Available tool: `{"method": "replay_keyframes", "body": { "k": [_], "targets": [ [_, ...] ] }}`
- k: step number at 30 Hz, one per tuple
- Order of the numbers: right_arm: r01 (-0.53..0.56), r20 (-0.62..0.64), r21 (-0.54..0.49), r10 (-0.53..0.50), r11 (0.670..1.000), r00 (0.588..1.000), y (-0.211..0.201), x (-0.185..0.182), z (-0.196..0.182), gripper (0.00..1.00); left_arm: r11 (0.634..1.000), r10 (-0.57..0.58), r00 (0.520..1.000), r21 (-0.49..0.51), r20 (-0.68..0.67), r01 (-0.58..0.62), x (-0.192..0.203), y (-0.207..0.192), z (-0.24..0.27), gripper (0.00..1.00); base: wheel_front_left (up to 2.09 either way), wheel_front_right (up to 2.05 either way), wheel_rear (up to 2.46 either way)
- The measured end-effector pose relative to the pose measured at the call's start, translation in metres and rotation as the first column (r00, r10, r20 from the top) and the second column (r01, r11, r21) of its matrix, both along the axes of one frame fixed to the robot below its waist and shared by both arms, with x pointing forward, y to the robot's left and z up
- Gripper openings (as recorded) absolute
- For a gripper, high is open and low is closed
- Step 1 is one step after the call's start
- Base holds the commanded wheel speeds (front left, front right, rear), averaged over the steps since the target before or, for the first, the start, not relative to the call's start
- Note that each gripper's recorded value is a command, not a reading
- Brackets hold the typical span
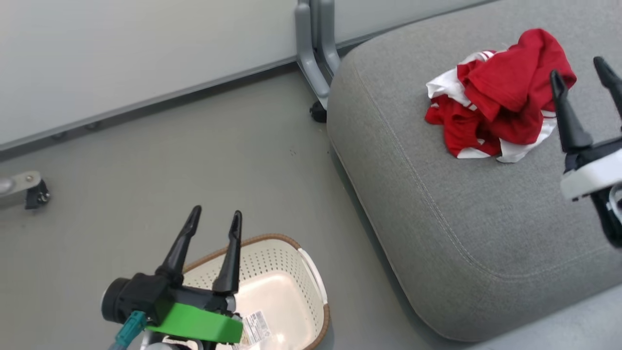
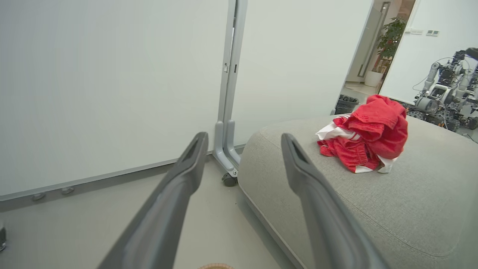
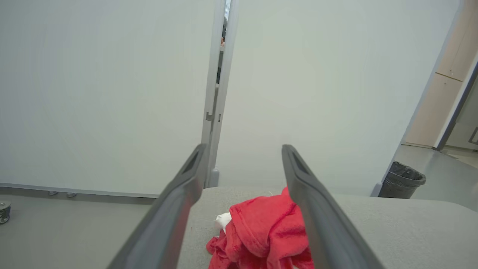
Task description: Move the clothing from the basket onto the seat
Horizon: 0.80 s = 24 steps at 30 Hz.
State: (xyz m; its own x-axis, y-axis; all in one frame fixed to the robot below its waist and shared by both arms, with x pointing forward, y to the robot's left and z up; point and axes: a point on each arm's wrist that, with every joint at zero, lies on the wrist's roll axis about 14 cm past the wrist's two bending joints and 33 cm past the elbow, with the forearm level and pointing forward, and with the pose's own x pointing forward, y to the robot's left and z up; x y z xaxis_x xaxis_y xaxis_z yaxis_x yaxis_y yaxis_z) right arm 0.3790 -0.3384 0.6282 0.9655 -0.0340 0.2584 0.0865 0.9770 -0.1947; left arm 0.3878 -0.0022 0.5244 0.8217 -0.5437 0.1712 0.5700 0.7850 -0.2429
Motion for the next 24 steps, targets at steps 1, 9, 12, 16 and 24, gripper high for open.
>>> {"method": "replay_keyframes", "body": {
  "k": [1, 9, 12, 16, 24],
  "targets": [
    [-0.018, 0.024, 0.003, 0.017, 1.0, 1.0, 0.009, -0.004, 0.003, 1.0, 1.0, 0.021, 1.0, -0.002, 0.011, -0.021, 0.0, 0.006, 0.004, 1.0, 0.0, 0.0, 0.0],
    [-0.155, 0.073, 0.119, 0.147, 0.981, 0.986, 0.076, -0.017, -0.014, 1.0, 0.987, 0.157, 0.987, 0.015, 0.036, -0.157, -0.008, 0.05, 0.012, 1.0, 0.0, 0.0, 0.0],
    [-0.189, 0.078, 0.167, 0.178, 0.968, 0.981, 0.099, -0.019, -0.023, 1.0, 0.971, 0.231, 0.973, 0.053, 0.011, -0.231, -0.012, 0.075, 0.0, 1.0, 0.0, 0.0, 0.0],
    [-0.205, 0.043, 0.222, 0.2, 0.953, 0.979, 0.121, -0.022, -0.045, 1.0, 0.954, 0.296, 0.955, 0.059, 0.002, -0.295, -0.018, 0.098, -0.003, 1.0, 0.0, 0.0, 0.0],
    [-0.251, 0.005, 0.251, 0.258, 0.935, 0.966, 0.163, -0.02, -0.066, 1.0, 0.901, 0.43, 0.902, 0.069, -0.031, -0.428, -0.037, 0.145, -0.014, 1.0, 0.0, 0.0, 0.0]
  ]
}}
